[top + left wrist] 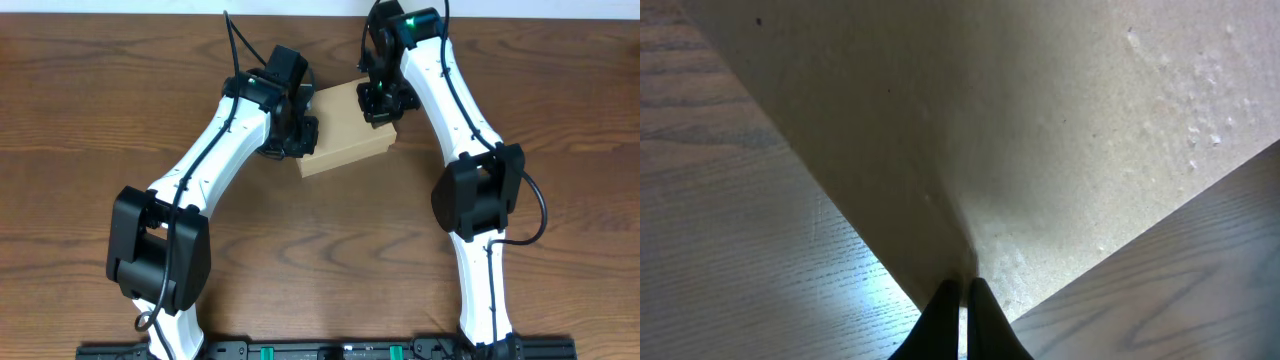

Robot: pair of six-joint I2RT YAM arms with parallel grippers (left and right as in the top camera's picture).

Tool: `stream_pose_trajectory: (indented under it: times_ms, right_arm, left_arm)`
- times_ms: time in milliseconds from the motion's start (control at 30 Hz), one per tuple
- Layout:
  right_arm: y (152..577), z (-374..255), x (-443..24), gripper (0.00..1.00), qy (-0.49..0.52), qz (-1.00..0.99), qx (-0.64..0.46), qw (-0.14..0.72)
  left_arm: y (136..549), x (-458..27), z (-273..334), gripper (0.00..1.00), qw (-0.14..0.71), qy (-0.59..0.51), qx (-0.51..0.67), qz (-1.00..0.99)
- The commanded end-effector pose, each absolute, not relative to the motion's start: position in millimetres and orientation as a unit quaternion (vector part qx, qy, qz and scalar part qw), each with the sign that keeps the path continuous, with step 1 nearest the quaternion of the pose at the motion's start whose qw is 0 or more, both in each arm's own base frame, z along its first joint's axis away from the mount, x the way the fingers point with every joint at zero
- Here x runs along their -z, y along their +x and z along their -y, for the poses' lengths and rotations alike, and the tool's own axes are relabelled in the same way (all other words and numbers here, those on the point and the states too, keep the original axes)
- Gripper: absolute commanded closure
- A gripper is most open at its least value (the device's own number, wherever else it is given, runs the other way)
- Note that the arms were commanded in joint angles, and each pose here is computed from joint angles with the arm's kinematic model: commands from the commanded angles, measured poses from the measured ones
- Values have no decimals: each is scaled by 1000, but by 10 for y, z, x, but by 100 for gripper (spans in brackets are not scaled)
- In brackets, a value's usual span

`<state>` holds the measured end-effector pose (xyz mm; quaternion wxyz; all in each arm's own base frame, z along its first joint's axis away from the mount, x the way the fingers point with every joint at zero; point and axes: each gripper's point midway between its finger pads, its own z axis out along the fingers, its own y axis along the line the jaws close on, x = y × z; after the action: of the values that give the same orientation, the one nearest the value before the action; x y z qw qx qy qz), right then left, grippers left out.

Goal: Pack container

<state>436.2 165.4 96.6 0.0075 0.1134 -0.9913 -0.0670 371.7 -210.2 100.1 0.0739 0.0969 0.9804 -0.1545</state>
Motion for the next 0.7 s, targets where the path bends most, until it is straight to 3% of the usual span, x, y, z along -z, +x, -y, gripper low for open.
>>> stream_pose_trajectory:
  times_ms: [0,433,667]
  right_arm:
    - [4442,-1672,-1016,98,124,990,66,-14]
    - [4905,-1199,-2603,99,76,962,87,-248]
    - [4886,-760,-3023,99,37,950,77,-299]
  left_arm:
    - [3705,-891,2137,94,60,108,151,-981]
    - [4156,-2032,1937,94,176,105,106,-973]
    - [4279,-2621,1514,93,235,89,36,-967]
